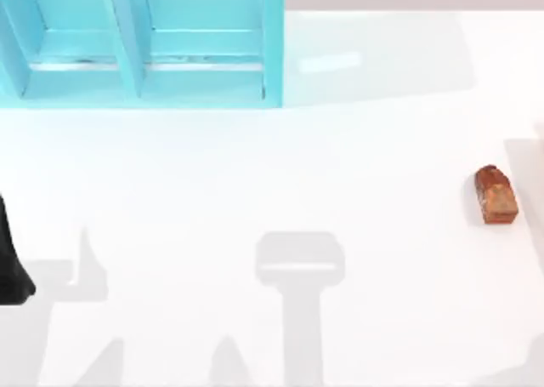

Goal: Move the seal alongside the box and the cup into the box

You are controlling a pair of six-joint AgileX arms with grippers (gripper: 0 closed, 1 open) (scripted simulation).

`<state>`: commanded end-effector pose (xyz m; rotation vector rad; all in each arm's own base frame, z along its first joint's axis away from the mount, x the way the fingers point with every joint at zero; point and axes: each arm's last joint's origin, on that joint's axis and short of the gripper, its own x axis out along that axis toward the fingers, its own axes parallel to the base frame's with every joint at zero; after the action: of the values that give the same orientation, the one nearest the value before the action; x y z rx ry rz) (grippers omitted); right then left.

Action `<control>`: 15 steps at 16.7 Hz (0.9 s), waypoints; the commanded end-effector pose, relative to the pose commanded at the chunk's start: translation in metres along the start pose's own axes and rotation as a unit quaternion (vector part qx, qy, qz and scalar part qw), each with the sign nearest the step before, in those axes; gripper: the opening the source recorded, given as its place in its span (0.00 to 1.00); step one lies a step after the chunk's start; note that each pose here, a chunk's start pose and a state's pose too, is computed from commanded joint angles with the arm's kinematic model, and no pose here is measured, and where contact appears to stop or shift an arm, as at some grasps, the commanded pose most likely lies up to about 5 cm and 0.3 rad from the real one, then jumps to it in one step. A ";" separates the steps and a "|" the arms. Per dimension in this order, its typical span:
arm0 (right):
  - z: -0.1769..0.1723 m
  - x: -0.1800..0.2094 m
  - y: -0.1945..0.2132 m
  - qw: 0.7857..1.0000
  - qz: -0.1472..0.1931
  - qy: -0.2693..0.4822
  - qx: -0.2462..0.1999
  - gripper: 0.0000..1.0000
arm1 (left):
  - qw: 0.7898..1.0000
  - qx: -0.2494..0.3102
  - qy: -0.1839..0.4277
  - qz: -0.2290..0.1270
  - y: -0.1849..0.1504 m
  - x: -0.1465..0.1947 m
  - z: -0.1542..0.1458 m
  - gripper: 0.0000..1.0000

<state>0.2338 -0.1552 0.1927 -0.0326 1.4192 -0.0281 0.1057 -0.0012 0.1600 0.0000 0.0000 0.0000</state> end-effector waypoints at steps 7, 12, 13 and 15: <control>-0.020 0.022 0.009 0.997 0.020 0.074 0.007 0.00 | 1.000 0.000 0.000 0.000 0.000 0.000 0.000 1.00; -0.020 0.022 0.009 0.997 0.020 0.074 0.007 0.30 | 1.000 0.000 0.000 0.000 0.000 0.000 0.000 1.00; -0.020 0.022 0.009 0.997 0.020 0.074 0.007 0.38 | 1.000 0.000 0.000 0.000 0.000 0.000 0.000 1.00; -0.020 0.022 0.009 0.997 0.020 0.074 0.007 0.53 | 1.000 0.000 0.000 0.000 0.000 0.000 0.000 1.00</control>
<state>0.2171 -0.1470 0.1676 0.0097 1.5676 -0.0067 0.1057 -0.0012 0.1600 0.0000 0.0000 0.0000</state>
